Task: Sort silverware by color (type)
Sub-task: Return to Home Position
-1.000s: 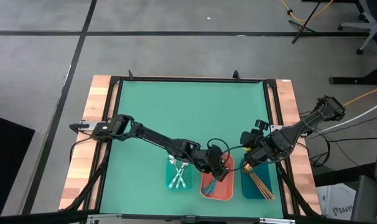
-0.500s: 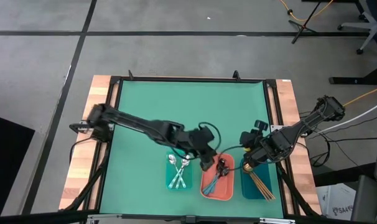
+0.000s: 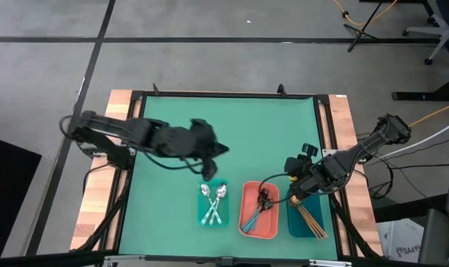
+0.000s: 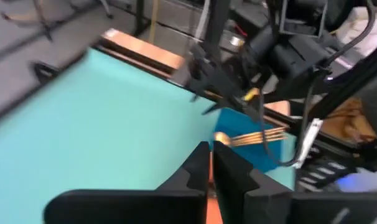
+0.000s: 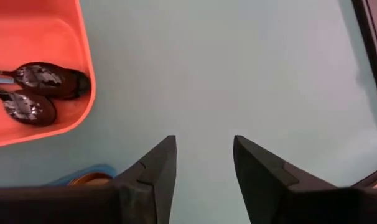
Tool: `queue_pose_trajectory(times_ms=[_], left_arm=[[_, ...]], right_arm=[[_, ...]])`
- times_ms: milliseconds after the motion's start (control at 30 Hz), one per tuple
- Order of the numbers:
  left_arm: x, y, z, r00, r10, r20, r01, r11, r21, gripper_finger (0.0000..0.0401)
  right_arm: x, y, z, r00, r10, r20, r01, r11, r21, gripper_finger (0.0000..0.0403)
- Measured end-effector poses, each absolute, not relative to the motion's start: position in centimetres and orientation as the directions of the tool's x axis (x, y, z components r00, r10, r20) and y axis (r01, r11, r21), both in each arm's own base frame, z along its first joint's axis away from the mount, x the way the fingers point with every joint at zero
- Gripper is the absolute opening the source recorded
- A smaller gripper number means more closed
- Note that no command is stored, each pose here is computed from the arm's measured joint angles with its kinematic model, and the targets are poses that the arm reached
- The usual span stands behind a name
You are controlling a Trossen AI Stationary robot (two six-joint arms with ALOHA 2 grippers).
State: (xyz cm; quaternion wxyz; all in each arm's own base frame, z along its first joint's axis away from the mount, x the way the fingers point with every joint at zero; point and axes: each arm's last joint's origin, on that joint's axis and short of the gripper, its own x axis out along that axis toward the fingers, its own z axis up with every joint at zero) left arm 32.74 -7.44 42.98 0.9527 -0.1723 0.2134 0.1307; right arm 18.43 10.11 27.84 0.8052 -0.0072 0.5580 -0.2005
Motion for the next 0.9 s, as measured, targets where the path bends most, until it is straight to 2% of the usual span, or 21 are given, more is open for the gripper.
queue_pose_trajectory(times_ms=[233,433,667,900], left_arm=[[26.8,-6.8,46.3,0.88,0.238,-0.41,-0.334,0.925,-0.18,0.0002],[22.2,-6.3,47.6,0.856,0.297,-0.423,-0.373,0.922,-0.108,0.0001],[19.2,-6.4,47.1,0.822,0.325,-0.468,-0.356,0.934,0.023,0.0001],[17.5,-6.6,43.8,0.819,0.29,-0.495,-0.296,0.953,0.07,0.0]], right_arm=[[18.5,10.1,27.8,0.3,-0.328,-0.896,0.315,0.92,-0.232,0.015],[18.6,10.2,27.9,0.312,-0.32,-0.894,0.319,0.922,-0.219,0.015],[18.7,10.3,27.9,0.322,-0.314,-0.893,0.322,0.923,-0.209,0.015],[18.8,10.4,27.9,0.333,-0.307,-0.892,0.328,0.924,-0.195,0.015]])
